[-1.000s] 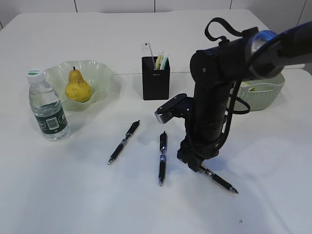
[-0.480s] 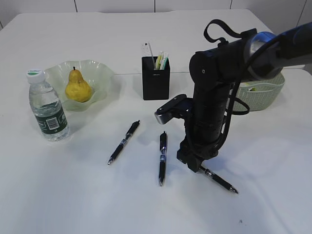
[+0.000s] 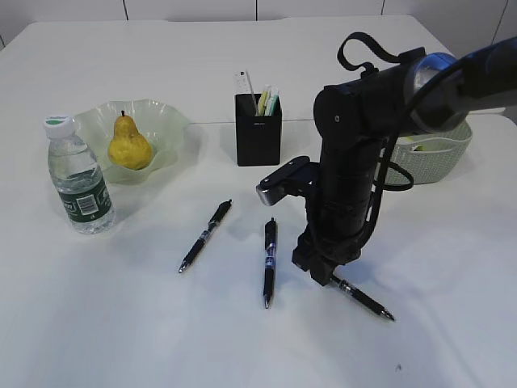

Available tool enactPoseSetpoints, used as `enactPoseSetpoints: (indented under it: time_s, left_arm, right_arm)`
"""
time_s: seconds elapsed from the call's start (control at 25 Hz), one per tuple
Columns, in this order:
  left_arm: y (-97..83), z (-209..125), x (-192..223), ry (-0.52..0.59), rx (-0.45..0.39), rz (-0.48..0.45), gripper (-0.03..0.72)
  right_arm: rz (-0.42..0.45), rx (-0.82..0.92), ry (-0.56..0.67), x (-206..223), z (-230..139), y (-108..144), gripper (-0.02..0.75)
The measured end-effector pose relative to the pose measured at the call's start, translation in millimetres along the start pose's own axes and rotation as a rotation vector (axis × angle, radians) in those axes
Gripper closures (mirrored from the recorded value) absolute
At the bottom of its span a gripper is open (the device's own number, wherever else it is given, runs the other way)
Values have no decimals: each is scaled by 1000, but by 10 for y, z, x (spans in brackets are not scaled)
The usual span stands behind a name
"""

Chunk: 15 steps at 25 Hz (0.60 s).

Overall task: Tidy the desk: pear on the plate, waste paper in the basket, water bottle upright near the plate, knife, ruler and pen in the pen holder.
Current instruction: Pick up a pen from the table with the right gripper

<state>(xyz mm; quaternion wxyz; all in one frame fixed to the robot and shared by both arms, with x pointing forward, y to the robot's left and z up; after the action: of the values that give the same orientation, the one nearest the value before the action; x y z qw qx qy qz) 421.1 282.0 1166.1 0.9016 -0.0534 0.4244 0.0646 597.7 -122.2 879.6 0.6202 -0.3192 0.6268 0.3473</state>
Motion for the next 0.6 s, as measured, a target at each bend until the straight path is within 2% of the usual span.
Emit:
enactPoseSetpoints:
  time_s: [0.6]
  left_arm:
    - [0, 0, 0, 0, 0, 0, 446]
  right_arm:
    - [26, 32, 44, 110, -30, 14, 346]
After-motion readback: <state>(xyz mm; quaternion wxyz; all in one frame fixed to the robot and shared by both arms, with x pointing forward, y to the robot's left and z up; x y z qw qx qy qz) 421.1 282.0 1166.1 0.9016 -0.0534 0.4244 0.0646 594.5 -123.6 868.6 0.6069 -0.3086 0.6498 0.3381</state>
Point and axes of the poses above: a point on each arm's last joint axis where the gripper is mounted, x pointing out along that axis toward the gripper, y along the wrist's bending axis when the last joint is at zero, z = x × y, the point moved 3 cm from there along x, pointing out along that axis toward the gripper, and after that the axes turned 12 degrees about -x, right-handed, at the moved point
